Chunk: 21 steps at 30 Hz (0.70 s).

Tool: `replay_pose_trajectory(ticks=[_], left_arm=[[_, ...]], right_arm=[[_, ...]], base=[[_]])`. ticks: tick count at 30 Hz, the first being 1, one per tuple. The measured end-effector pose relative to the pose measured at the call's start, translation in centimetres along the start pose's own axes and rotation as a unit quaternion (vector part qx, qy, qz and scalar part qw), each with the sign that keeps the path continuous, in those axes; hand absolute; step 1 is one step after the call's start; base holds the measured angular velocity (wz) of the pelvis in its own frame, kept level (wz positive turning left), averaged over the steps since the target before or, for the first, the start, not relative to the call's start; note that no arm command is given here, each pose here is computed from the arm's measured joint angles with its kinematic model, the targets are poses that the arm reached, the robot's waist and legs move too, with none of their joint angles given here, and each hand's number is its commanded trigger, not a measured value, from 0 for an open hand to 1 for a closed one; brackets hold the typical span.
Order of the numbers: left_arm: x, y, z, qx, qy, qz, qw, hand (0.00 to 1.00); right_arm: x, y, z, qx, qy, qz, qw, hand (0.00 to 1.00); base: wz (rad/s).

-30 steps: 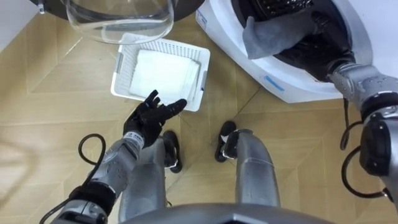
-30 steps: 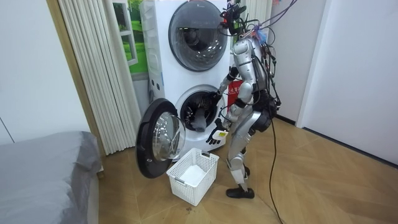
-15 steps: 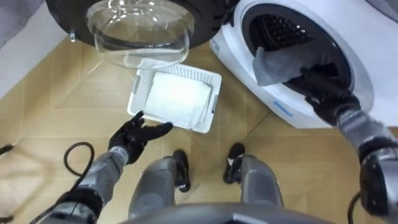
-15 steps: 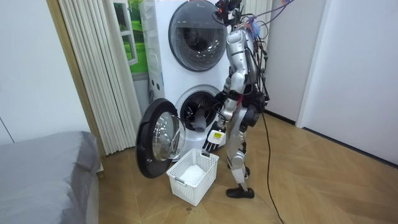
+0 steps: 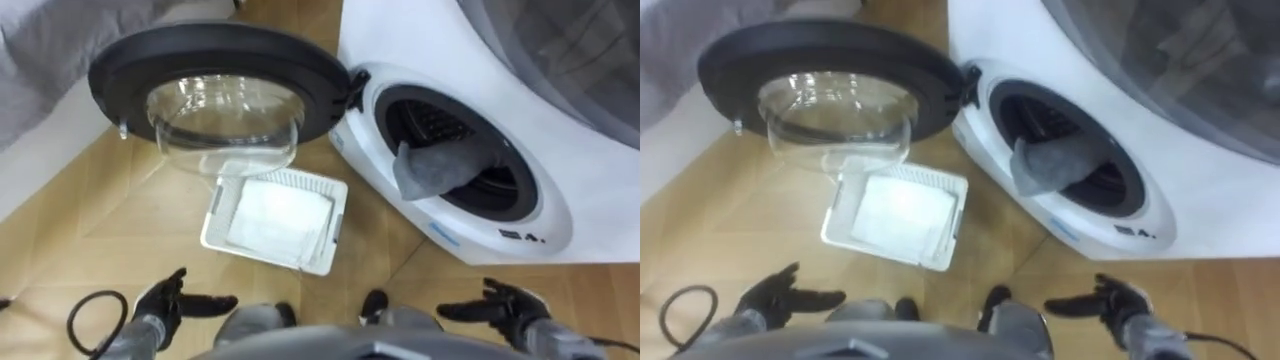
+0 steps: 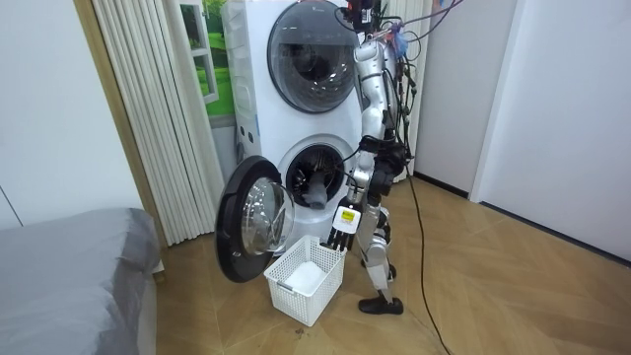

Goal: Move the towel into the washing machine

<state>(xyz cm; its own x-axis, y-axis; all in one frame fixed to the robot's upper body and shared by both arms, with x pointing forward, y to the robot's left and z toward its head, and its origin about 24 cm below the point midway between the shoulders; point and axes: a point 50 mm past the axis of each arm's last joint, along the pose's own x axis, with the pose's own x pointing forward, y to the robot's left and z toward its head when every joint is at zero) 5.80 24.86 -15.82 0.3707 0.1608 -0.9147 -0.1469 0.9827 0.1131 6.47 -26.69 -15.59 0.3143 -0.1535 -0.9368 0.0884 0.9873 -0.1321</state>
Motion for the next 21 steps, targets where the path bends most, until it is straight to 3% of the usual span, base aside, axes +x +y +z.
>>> replay_pose_trajectory(ticks=[11, 21], left_arm=[[-0.5, -0.4, -2.2, 0.01, 0.025, 0.047, 0.999, 0.0], [-0.5, -0.5, -2.7, -0.026, 0.043, 0.068, 0.996, 0.0]], right_arm=[[-0.1, 1.3, -1.8, 0.015, 0.016, 0.003, 1.0, 0.0], [-0.1, 2.0, -2.0, 0.017, 0.025, 0.01, 1.0, 0.0]], base=[[0.0], [0.0]])
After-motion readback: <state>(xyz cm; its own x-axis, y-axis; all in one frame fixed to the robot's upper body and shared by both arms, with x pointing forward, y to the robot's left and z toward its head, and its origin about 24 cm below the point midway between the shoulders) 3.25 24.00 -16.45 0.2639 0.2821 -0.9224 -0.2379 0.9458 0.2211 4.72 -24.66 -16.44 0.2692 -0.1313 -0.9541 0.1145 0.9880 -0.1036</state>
